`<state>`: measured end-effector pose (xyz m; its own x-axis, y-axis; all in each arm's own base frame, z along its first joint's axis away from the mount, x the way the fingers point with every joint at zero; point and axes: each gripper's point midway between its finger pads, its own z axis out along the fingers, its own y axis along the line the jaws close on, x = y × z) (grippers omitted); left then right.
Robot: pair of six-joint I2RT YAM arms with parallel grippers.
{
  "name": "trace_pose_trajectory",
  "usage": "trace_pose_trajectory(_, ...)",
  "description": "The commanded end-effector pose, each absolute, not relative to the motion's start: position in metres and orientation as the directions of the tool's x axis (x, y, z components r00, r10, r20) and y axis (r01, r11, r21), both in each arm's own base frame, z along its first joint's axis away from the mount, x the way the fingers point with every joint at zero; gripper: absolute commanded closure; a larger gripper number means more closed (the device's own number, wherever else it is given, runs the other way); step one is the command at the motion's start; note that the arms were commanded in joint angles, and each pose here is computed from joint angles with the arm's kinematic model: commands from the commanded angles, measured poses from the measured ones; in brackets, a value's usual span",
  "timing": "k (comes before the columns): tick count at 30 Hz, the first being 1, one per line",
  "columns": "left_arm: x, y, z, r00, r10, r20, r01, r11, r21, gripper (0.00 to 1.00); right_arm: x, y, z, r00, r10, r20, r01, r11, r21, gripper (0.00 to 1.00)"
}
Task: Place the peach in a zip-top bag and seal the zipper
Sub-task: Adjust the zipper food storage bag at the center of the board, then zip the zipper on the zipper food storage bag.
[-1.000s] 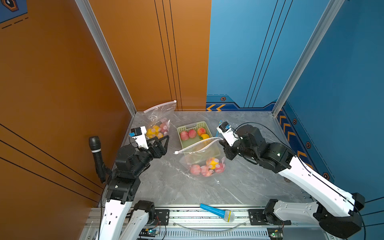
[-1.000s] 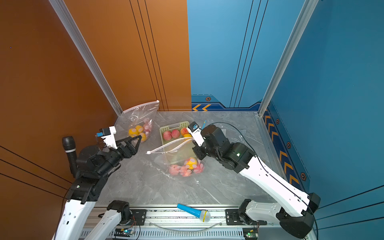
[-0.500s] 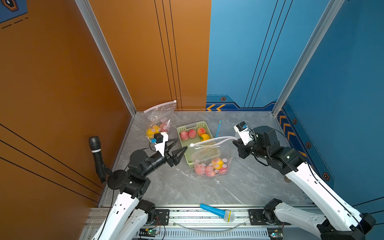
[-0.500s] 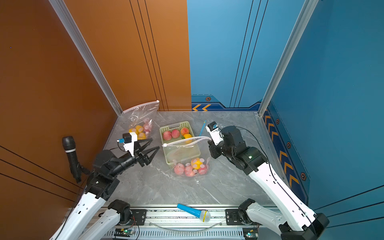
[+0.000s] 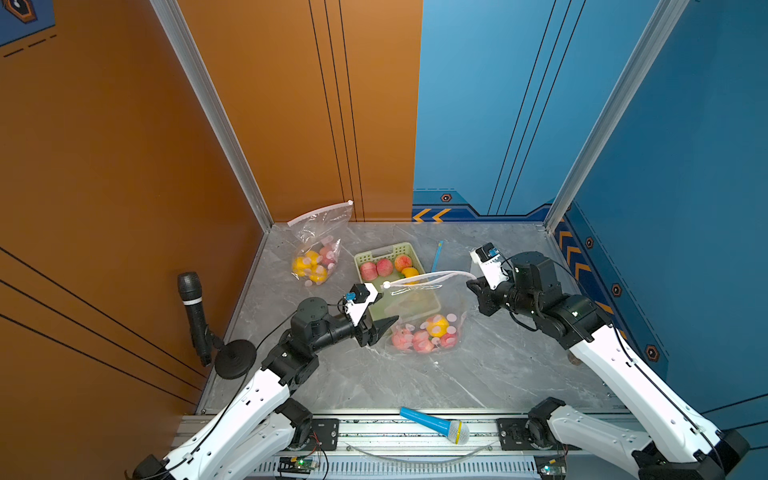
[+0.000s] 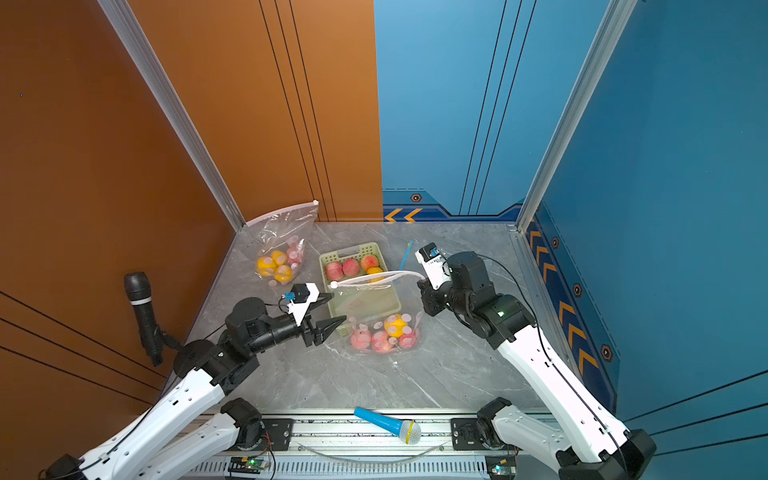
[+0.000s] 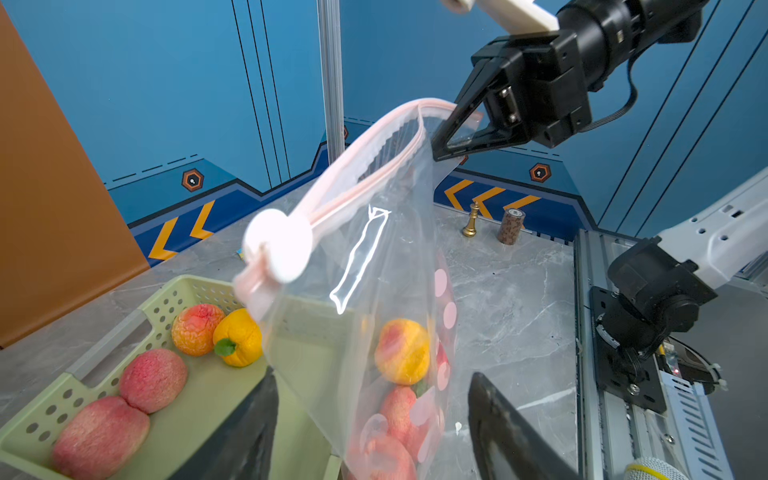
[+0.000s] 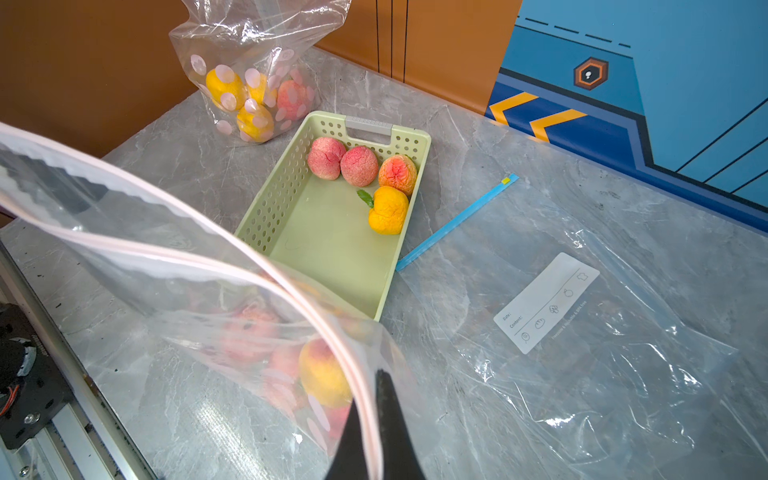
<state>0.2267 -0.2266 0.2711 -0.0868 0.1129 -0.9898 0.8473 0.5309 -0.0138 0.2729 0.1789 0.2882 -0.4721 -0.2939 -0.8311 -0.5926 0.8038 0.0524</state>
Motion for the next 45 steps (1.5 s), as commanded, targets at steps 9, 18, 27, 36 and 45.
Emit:
trace_pose_trajectory(9,0.246,-0.227,0.302,-0.023,0.079,-0.997,0.854,0.519,0.022,0.62,0.270,0.177,0.293,-0.457,-0.274,-0.846,-0.595,0.802,0.062,1.00)
trace_pose_trajectory(18,0.243,-0.239,0.311,-0.024,0.082,-0.996,0.898,0.440,0.014,0.75,0.270,0.176,0.294,-0.463,-0.268,-0.845,-0.589,0.806,0.066,1.00)
trace_pose_trajectory(27,0.243,-0.240,0.307,-0.035,0.108,-0.993,0.902,0.432,0.016,1.00,0.262,0.171,0.307,-0.468,-0.248,-0.848,-0.571,0.817,0.075,0.66)
trace_pose_trajectory(36,0.236,-0.235,0.306,-0.026,0.176,-0.984,0.904,0.425,0.052,1.00,0.220,0.195,0.373,-0.311,-0.294,-0.904,-0.706,0.708,0.013,0.45)
trace_pose_trajectory(45,0.230,-0.235,0.309,-0.001,0.175,-0.985,0.911,0.406,0.071,1.00,0.186,0.293,0.380,-0.071,-0.497,-0.865,-0.920,0.367,-0.136,0.55)
